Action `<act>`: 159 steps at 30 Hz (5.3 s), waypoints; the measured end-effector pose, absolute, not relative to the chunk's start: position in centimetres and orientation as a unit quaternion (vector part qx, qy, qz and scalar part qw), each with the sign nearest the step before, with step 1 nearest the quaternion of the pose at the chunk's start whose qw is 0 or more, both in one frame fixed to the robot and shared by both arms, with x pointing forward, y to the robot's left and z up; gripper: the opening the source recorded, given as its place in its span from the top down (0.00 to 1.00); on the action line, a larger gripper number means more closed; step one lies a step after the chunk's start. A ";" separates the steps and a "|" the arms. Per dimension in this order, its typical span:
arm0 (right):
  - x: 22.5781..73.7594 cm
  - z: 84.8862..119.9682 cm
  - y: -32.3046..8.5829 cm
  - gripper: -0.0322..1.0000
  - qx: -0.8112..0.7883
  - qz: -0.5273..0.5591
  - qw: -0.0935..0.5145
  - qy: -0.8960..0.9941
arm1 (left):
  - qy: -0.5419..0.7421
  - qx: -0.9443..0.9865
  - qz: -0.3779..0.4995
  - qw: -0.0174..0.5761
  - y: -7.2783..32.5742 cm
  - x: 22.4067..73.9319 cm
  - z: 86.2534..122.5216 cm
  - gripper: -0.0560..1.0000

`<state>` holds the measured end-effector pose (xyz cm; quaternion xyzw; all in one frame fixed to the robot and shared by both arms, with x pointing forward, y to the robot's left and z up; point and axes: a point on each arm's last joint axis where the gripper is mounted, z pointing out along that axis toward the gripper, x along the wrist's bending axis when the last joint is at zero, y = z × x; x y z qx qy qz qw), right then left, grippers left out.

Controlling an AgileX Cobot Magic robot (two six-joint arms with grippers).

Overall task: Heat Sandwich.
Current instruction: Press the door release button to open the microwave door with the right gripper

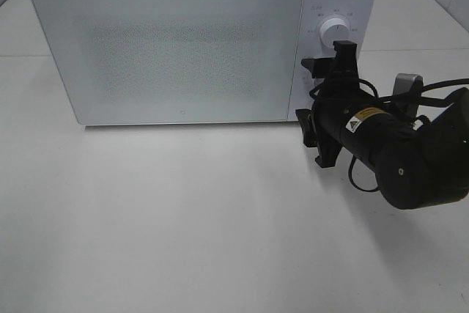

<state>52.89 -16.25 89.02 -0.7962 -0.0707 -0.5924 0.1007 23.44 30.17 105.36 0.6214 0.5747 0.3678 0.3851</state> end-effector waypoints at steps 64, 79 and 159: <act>39.3 99.0 -21.4 0.24 -0.527 -0.159 -0.091 -0.830 | 0.575 0.621 0.368 0.385 30.2 23.4 105.4 0.01; 33.9 102.9 -24.5 0.24 -0.525 -0.179 -0.107 -0.825 | 0.575 0.621 0.368 0.385 30.2 23.4 105.4 0.01; 29.1 107.1 -29.7 0.24 -0.589 -0.359 -0.339 -0.640 | 0.575 0.621 0.368 0.385 30.2 23.4 105.4 0.01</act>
